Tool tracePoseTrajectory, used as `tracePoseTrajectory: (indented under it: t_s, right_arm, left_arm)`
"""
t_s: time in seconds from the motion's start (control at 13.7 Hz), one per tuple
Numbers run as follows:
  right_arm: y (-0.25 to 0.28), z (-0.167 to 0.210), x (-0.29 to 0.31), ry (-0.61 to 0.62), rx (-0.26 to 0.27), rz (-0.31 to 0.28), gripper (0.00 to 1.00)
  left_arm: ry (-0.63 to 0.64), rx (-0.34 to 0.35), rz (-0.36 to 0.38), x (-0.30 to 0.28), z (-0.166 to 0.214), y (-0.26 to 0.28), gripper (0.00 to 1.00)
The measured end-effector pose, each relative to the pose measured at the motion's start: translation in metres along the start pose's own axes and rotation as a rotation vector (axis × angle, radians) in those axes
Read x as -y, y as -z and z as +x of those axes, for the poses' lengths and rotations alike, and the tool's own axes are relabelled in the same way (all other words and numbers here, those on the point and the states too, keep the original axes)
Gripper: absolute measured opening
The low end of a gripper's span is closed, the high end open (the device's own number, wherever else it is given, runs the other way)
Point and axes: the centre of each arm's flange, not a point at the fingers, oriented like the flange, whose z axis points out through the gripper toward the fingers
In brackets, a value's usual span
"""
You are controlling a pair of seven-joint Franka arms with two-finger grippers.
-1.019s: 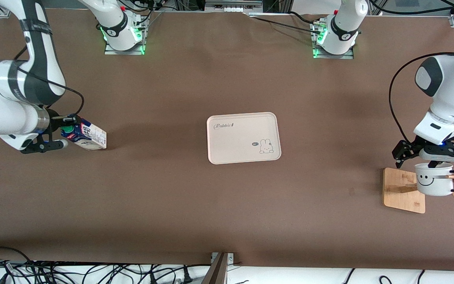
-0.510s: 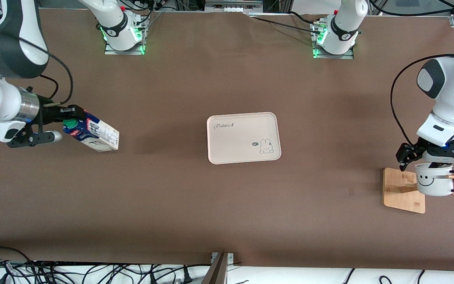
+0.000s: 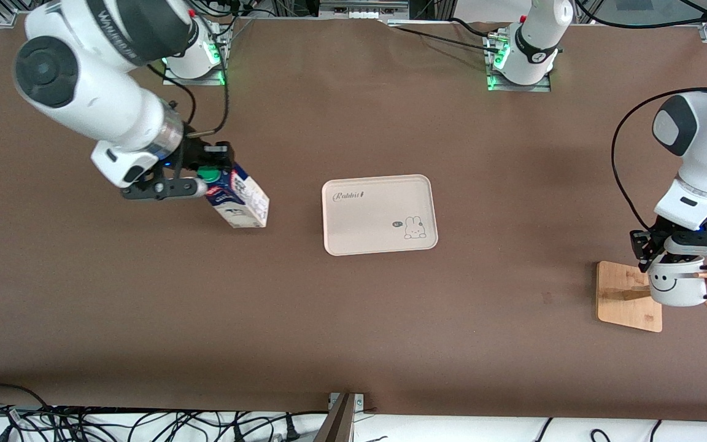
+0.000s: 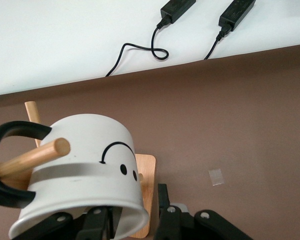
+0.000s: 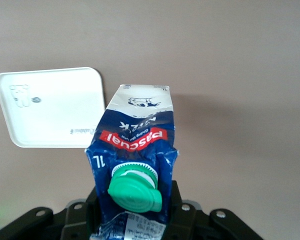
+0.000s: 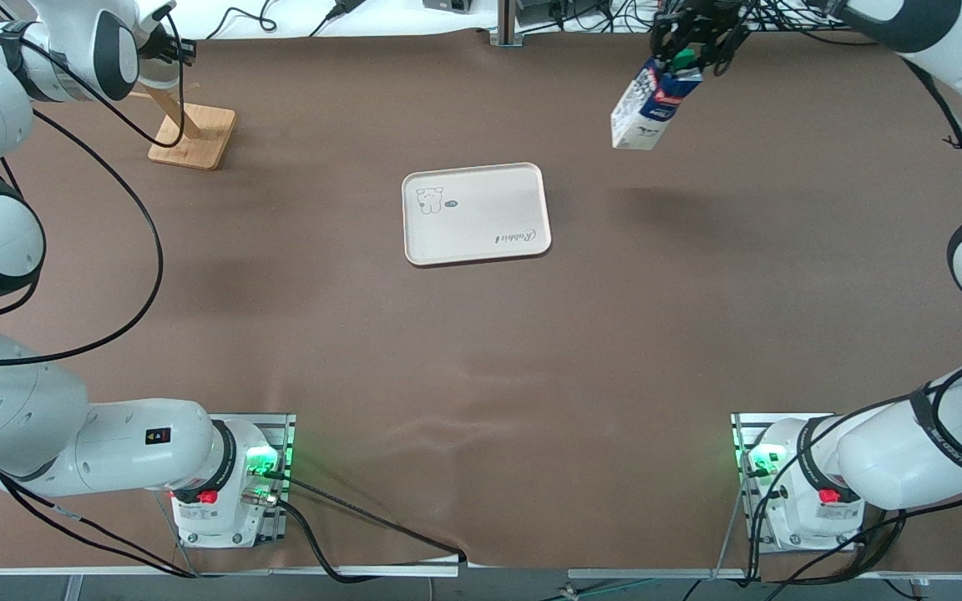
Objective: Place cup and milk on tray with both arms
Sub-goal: 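Carry the milk carton to the tray with the right gripper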
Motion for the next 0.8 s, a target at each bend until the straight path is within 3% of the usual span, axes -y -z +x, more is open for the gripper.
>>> tracePoseTrajectory:
  t_s: [0.15, 0.22, 0.36, 0.66, 0.8]
  right_arm:
    - [-0.007, -0.011, 0.036, 0.050, -0.021, 0.005, 0.53]
    - [-0.013, -0.016, 0.054, 0.079, -0.016, 0.002, 0.53]
    - [-0.034, -0.023, 0.088, 0.133, 0.016, -0.014, 0.53]
    - [-0.078, -0.025, 0.137, 0.204, 0.085, -0.054, 0.52]
    - [-0.090, -0.019, 0.140, 0.205, 0.146, -0.082, 0.52]
  left_arm:
    - [0.004, 0.000, 0.002, 0.003, 0.000, 0.000, 0.23]
    - [0.004, -0.001, 0.003, 0.003, 0.000, 0.000, 0.22]
    - [0.004, -0.001, 0.002, 0.003, 0.000, 0.000, 0.09]
    - [0.007, -0.003, 0.003, 0.004, 0.001, 0.001, 0.09]
    - [0.008, -0.004, 0.003, 0.003, 0.001, 0.002, 0.09]
